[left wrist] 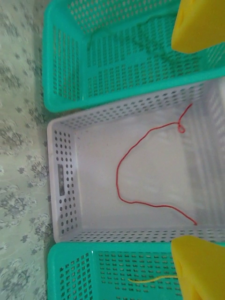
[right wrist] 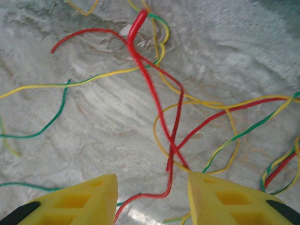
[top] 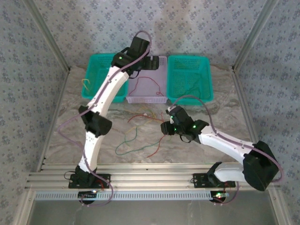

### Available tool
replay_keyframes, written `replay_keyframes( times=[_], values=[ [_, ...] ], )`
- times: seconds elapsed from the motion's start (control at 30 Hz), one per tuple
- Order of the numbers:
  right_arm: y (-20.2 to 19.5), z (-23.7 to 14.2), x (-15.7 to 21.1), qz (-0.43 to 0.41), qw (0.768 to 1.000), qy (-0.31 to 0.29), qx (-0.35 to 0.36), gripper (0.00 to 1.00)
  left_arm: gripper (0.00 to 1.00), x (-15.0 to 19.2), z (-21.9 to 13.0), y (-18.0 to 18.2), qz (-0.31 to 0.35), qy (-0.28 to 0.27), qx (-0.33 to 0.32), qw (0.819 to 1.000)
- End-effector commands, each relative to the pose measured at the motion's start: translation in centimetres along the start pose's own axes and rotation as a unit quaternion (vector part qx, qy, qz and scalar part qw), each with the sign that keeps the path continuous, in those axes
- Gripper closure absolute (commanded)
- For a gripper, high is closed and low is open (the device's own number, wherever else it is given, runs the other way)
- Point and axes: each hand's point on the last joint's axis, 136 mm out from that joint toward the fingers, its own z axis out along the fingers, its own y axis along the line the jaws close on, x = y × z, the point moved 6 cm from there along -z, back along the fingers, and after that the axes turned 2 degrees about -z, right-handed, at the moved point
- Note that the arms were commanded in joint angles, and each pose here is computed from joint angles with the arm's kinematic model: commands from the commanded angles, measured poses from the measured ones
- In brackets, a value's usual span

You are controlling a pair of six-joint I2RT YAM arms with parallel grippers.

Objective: Untangle the cables

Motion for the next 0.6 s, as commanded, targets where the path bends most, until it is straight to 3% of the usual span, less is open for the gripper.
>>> replay_keyframes(
  times=[0.0, 0.27, 0.37, 0.47, 0.57],
  values=[
    [-0.3, 0.6, -1.3, -0.004, 0.999, -0.01, 0.044, 0.56, 0.0, 1.0, -2.4, 0.0, -0.012, 0.01, 0.014, 1.0],
    [-0.3, 3.4, -1.3, -0.014, 0.997, 0.02, 0.066, 0.58, 0.0, 5.3, -6.9, 1.5, -0.046, 0.019, 0.046, 0.998],
    [-0.3, 4.1, -1.5, -0.011, 0.997, 0.027, 0.069, 0.68, 0.01, 7.4, -8.5, 2.7, -0.057, 0.017, 0.047, 0.997],
    [-0.1, 4.0, -2.1, -0.009, 0.997, 0.022, 0.069, 0.88, 0.0, 9.7, -10.0, 4.0, -0.07, 0.022, 0.047, 0.996],
    [0.1, 3.2, -2.9, -0.01, 0.998, 0.004, 0.062, 0.98, 0.0, 11.7, -11.5, 5.1, -0.083, 0.019, 0.05, 0.995]
  ],
)
